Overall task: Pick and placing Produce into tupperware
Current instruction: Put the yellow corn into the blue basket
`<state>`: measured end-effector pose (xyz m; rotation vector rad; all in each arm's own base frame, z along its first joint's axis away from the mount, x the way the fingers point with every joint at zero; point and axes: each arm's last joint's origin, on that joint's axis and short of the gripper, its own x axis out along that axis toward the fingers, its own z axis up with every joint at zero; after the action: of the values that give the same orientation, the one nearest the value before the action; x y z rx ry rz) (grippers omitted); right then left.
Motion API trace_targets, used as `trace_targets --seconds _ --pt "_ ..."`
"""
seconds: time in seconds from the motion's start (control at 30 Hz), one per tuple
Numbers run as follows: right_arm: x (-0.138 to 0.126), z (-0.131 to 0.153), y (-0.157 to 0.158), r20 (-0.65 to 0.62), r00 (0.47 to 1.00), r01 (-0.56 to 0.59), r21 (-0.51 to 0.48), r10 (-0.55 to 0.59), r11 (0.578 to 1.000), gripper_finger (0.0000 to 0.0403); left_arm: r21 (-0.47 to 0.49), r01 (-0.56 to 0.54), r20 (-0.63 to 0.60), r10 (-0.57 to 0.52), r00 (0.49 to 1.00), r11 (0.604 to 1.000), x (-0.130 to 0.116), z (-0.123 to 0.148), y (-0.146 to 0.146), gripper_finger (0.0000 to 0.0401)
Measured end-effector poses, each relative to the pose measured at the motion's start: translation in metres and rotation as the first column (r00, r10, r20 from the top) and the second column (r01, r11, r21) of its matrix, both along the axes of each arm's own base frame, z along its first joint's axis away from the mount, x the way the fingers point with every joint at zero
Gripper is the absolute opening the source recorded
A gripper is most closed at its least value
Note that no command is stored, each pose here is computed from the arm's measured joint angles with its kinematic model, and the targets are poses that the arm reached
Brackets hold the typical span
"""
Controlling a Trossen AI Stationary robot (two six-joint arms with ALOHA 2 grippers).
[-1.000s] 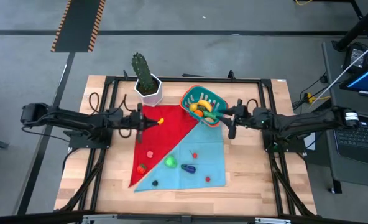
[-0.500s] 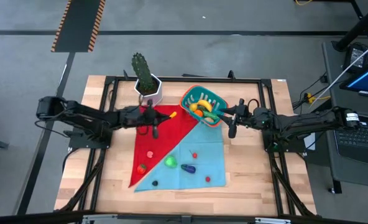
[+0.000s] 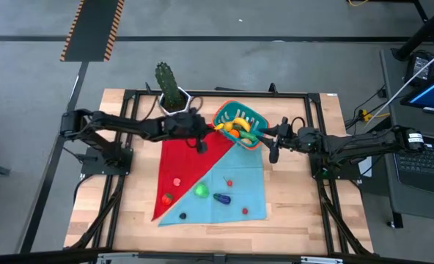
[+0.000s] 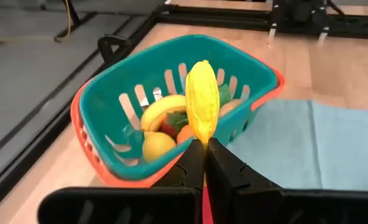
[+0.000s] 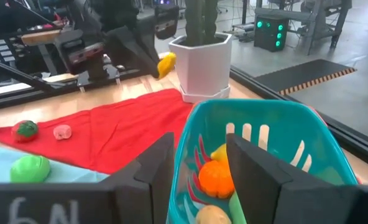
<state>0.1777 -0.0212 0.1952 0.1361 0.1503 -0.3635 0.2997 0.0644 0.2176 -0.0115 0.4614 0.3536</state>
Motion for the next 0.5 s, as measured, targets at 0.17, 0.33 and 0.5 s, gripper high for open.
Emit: trace_targets --seconds 0.17,0.33,0.5 --pt "0.0 0.0 0.0 0.005 1.0 0.004 0.021 -0.004 1.0 0.0149 -0.036 -0.039 0.004 0.04 0.999 0.999 0.026 0.007 0.008 0.0" --pt "0.0 0.0 0.0 0.007 1.0 0.005 0.024 -0.005 1.0 0.0149 -0.038 -0.135 -0.037 0.134 0.99 0.99 0.049 0.001 0.023 0.0" --pt "0.0 0.0 0.0 0.006 1.0 0.005 0.024 -0.005 1.0 0.0149 -0.073 -0.211 -0.082 0.205 0.975 0.975 0.066 -0.003 0.042 0.0"
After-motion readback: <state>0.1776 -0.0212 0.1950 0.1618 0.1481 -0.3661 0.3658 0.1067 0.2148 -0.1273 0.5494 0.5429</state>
